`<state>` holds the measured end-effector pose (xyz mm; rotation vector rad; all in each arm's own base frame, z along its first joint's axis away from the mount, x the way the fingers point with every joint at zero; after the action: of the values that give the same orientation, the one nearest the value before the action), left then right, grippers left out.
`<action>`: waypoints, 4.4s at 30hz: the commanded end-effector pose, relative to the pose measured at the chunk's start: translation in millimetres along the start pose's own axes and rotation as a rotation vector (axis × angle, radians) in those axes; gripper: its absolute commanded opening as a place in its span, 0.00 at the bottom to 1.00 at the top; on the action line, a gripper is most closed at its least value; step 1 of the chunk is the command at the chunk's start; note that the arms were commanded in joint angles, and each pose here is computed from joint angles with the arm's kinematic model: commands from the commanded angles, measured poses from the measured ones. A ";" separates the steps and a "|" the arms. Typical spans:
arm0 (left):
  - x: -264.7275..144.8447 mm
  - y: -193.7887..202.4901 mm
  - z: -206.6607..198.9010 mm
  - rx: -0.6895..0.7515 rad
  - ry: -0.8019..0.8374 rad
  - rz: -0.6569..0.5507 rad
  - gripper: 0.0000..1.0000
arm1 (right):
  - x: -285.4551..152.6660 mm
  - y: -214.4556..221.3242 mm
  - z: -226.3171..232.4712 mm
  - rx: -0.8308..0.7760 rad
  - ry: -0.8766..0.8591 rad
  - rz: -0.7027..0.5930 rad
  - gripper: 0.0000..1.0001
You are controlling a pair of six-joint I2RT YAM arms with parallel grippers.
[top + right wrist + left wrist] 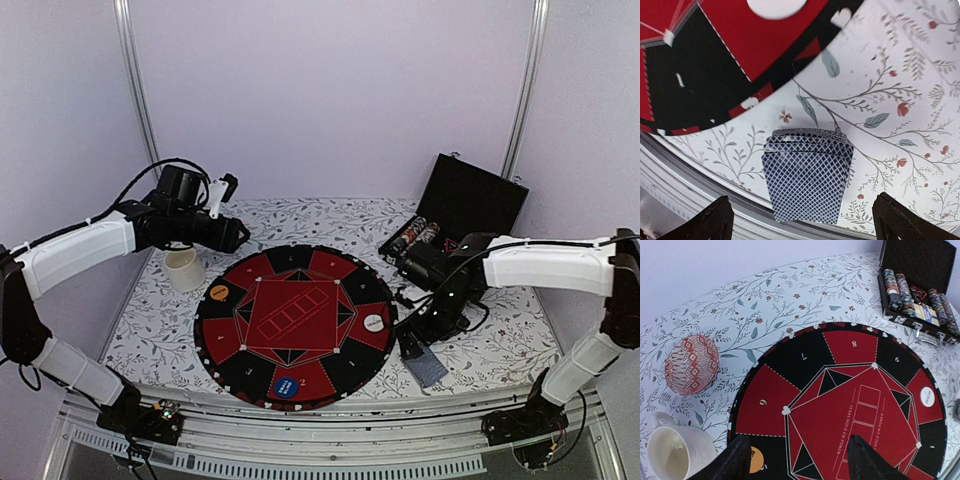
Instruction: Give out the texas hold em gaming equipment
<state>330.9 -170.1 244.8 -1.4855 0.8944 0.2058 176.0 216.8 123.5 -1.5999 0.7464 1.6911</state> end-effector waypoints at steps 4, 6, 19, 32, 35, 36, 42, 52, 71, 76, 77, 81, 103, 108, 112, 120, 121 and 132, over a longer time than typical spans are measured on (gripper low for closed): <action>4.4 -7.8 -27.5 0.024 0.072 -0.004 0.68 | -46.0 13.4 -12.3 0.331 -0.081 -0.283 0.99; 6.2 -6.8 -33.8 0.029 0.090 -0.001 0.68 | -46.2 26.9 -14.0 0.467 -0.153 -0.327 0.99; 22.6 12.1 -73.0 0.052 0.206 0.039 0.68 | -14.4 88.8 -19.2 0.885 -0.392 -0.388 0.86; 25.5 13.4 -82.1 0.077 0.233 0.050 0.68 | -39.7 63.3 -28.4 0.639 -0.168 -0.395 0.99; 24.3 13.0 -83.3 0.081 0.240 0.050 0.68 | -54.3 50.3 -36.6 0.620 -0.150 -0.432 0.99; 23.8 13.2 -83.6 0.082 0.242 0.052 0.68 | -59.7 45.4 -40.3 0.593 -0.143 -0.445 0.99; 14.8 10.5 -84.3 0.117 0.251 0.061 0.69 | -110.5 3.1 -80.2 0.487 -0.087 -0.606 0.99; 7.6 11.6 -76.5 0.155 0.199 0.095 0.70 | -117.3 -122.1 -160.1 0.047 0.082 -0.602 0.90; 28.1 18.0 -48.5 0.179 0.159 0.159 0.74 | -1.0 -217.1 -192.8 -0.215 0.092 -0.326 0.72; 31.0 19.6 -42.2 0.169 0.162 0.169 0.74 | 8.0 -217.4 -196.8 -0.209 0.121 -0.302 0.64; 31.1 19.8 -41.3 0.166 0.163 0.170 0.74 | 9.0 -217.6 -197.7 -0.207 0.127 -0.296 0.63; 30.4 21.6 -37.5 0.163 0.159 0.173 0.74 | 18.1 -216.3 -204.4 -0.194 0.176 -0.260 0.53; 30.9 23.7 -32.2 0.153 0.153 0.182 0.74 | 8.1 -222.6 -184.1 -0.200 0.381 -0.204 0.40; 31.0 24.8 -31.7 0.151 0.155 0.187 0.74 | 15.3 -219.6 -180.4 -0.216 0.335 -0.187 0.40; 30.2 24.8 -31.0 0.150 0.153 0.186 0.74 | 20.9 -217.1 -188.1 -0.199 0.318 -0.179 0.42; 29.8 24.4 -30.4 0.150 0.150 0.185 0.74 | 31.6 -212.2 -192.4 -0.168 0.234 -0.167 0.50; 29.5 24.4 -30.3 0.150 0.149 0.185 0.74 | 32.3 -212.2 -190.3 -0.170 0.217 -0.170 0.50; 29.3 24.4 -29.1 0.148 0.143 0.185 0.74 | 54.1 -206.5 -155.4 -0.248 0.097 -0.122 0.41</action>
<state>323.4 -211.0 210.9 -1.2930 1.1444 0.1609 463.6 201.0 108.9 -1.9668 0.5193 1.4541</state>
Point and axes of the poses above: each gripper's point midway between its finger pads, its own x axis out along the fingers, its own z axis along the line the jaws close on, y = z × x, the point moved 6 cm from there along -x, back along the fingers, and after that the axes turned 7 degrees about -x, right-handed, at the moved point
